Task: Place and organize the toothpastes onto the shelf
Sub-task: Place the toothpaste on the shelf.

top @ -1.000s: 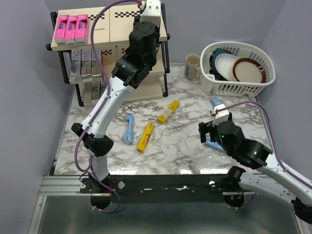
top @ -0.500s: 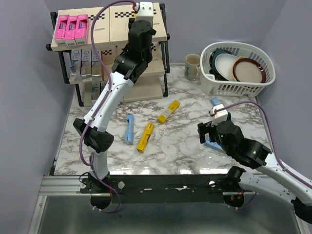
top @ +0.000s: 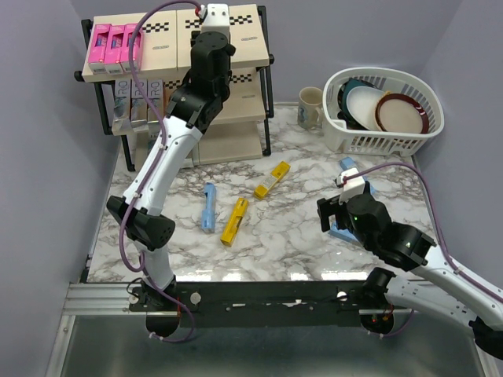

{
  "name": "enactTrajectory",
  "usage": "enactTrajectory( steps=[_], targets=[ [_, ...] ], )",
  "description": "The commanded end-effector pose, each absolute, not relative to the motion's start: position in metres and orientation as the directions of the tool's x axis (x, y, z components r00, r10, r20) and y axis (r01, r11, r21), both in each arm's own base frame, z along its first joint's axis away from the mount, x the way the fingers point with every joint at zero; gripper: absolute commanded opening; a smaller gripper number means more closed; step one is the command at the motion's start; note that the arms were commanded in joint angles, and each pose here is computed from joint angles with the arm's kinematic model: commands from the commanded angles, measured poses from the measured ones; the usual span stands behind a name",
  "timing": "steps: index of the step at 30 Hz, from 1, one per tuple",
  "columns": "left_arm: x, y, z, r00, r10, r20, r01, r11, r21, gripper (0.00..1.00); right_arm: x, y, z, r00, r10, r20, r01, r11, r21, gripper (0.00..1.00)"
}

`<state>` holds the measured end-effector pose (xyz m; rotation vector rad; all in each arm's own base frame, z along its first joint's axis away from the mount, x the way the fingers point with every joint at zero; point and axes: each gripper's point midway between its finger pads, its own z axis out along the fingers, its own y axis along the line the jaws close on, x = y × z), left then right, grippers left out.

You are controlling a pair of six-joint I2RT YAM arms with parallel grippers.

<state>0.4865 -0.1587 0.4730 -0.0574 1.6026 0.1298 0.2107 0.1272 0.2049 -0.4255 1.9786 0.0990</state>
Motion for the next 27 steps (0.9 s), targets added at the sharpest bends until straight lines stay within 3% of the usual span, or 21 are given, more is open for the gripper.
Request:
enactTrajectory(
  steps=[1,10,17,20,24,27],
  targets=[
    [0.476,-0.144,0.492,-0.001,0.0,-1.0,-0.122,0.992,0.0,0.39,0.211,0.131,0.205,-0.371,-0.252,-0.894,-0.354,0.928,-0.115,1.0],
    [0.477,-0.135,0.487,-0.017,-0.007,-1.0,-0.141,0.99,-0.005,0.42,0.211,0.132,0.203,-0.375,-0.261,-0.89,-0.357,0.926,-0.121,1.0],
    [0.475,-0.133,0.489,-0.015,-0.016,-1.0,-0.138,0.99,-0.014,0.58,0.211,0.133,0.203,-0.375,-0.263,-0.889,-0.362,0.924,-0.121,1.0],
    [0.474,-0.134,0.491,-0.011,-0.022,-1.0,-0.129,0.991,-0.02,0.6,0.211,0.134,0.203,-0.376,-0.264,-0.888,-0.363,0.924,-0.121,1.0],
    [0.475,-0.134,0.489,-0.016,-0.012,-1.0,-0.127,0.992,-0.01,0.59,0.211,0.133,0.202,-0.378,-0.267,-0.886,-0.363,0.923,-0.123,1.0],
    [0.475,-0.13,0.489,-0.017,-0.006,-1.0,-0.15,0.989,-0.003,0.49,0.211,0.134,0.203,-0.376,-0.266,-0.888,-0.365,0.923,-0.122,1.0]
  ],
)
